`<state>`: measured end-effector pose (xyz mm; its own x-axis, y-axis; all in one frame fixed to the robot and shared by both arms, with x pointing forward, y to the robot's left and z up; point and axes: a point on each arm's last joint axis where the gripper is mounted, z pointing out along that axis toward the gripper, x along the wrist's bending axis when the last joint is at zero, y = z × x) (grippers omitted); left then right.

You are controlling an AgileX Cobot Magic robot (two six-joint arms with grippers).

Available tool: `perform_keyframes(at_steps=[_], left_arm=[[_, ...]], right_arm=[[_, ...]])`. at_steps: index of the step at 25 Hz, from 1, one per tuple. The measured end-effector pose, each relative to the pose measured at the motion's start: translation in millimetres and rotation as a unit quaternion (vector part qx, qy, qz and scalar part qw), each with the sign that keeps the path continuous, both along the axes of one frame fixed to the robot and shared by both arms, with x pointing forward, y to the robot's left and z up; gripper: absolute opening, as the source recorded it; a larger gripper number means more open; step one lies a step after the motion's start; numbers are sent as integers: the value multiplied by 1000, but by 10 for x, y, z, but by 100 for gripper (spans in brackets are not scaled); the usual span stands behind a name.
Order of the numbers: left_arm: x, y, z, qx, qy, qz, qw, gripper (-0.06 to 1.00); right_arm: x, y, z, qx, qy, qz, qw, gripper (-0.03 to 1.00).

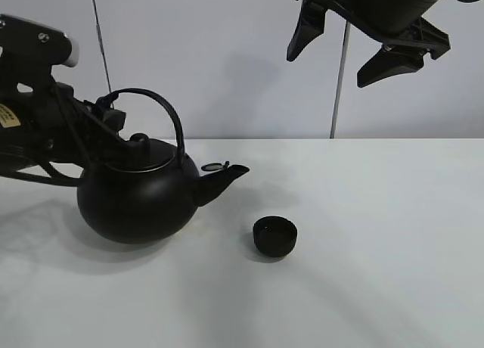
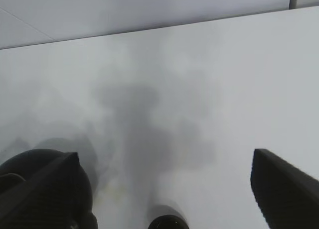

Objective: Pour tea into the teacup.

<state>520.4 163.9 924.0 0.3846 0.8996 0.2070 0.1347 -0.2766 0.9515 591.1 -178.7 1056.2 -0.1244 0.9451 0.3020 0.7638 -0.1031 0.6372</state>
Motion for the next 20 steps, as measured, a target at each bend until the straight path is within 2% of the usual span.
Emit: perform_keyframes(at_steps=[8, 20], left_arm=[[-73, 50, -147, -3, -4, 6, 1000, 9], [-140, 72, -191, -15, 5, 2, 1000, 9]], right_arm=[[0, 0, 0, 0, 0, 0, 1000, 64], [0, 0, 0, 0, 0, 0, 1000, 64]])
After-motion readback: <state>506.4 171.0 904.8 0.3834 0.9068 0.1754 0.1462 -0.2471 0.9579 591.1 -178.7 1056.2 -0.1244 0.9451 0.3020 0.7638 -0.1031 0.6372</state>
